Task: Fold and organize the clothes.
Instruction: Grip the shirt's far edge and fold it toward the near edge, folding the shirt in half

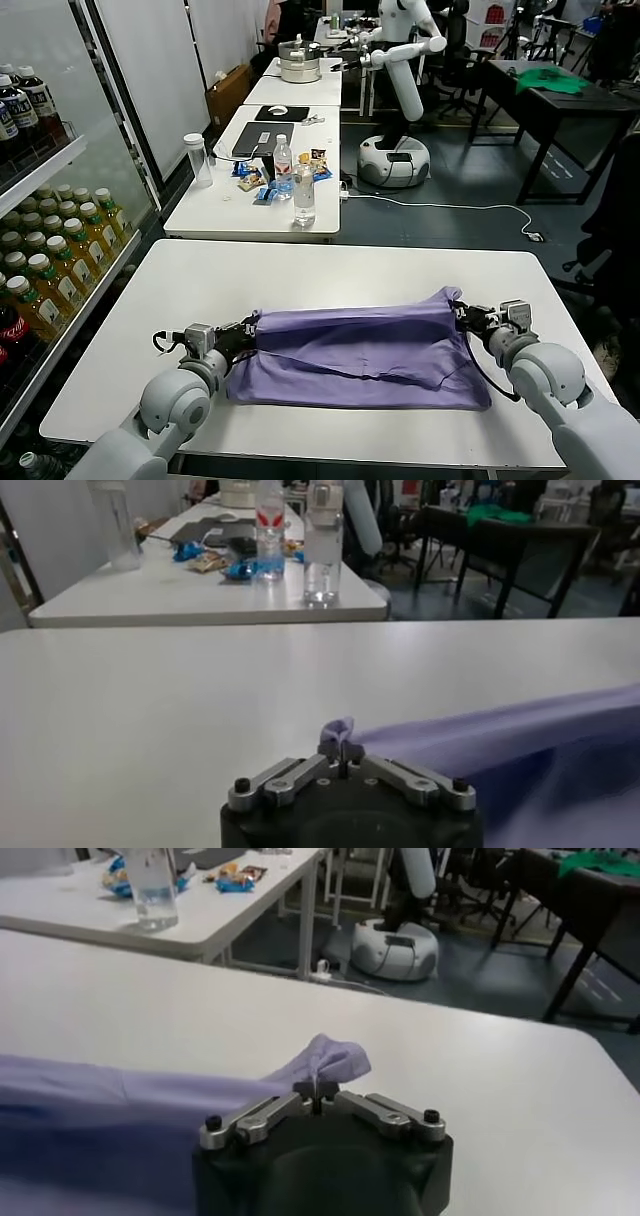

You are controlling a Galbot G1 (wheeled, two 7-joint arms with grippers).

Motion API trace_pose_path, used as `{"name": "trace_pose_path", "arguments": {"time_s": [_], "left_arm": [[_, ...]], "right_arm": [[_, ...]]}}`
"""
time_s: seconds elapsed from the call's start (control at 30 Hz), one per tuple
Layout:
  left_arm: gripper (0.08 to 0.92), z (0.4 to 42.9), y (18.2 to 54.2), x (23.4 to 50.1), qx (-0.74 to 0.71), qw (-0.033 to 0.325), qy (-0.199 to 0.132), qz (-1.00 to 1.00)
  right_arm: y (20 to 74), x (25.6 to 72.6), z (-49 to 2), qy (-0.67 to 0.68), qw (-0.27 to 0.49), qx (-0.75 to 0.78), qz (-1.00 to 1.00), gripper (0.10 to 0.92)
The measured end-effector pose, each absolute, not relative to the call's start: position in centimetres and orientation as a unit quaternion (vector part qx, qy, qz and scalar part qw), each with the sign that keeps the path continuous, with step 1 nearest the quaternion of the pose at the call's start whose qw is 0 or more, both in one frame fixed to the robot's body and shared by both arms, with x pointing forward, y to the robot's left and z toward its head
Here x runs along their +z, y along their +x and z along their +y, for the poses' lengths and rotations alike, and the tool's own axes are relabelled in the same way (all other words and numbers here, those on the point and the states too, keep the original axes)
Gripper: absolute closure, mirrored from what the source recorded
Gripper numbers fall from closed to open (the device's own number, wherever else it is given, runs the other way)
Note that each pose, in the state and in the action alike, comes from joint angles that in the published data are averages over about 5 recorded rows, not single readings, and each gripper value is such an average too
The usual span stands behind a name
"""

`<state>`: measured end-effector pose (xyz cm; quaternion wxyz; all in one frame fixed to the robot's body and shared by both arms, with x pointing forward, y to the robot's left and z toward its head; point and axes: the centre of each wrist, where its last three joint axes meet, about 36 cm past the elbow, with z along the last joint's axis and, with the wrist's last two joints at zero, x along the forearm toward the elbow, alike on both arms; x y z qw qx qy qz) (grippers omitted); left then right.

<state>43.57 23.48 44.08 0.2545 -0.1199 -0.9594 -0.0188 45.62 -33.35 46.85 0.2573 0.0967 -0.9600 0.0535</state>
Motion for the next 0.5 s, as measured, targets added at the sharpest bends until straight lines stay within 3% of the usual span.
{"name": "trace_pose_path", "arguments": {"time_s": [0.13, 0.5], "left_arm": [[0.858, 23.6, 43.7, 43.8, -0.025, 0.259, -0.120, -0.958], [0.544, 23.4, 43.0, 44.0, -0.034, 0.250, -0.109, -0.961]], "right_arm": [[45.3, 46.2, -33.3, 0.096, 0.266, 0.058, -0.958, 0.836], [43.8, 46.0, -33.4, 0.093, 0.269, 0.071, -0.956, 0.517]]}}
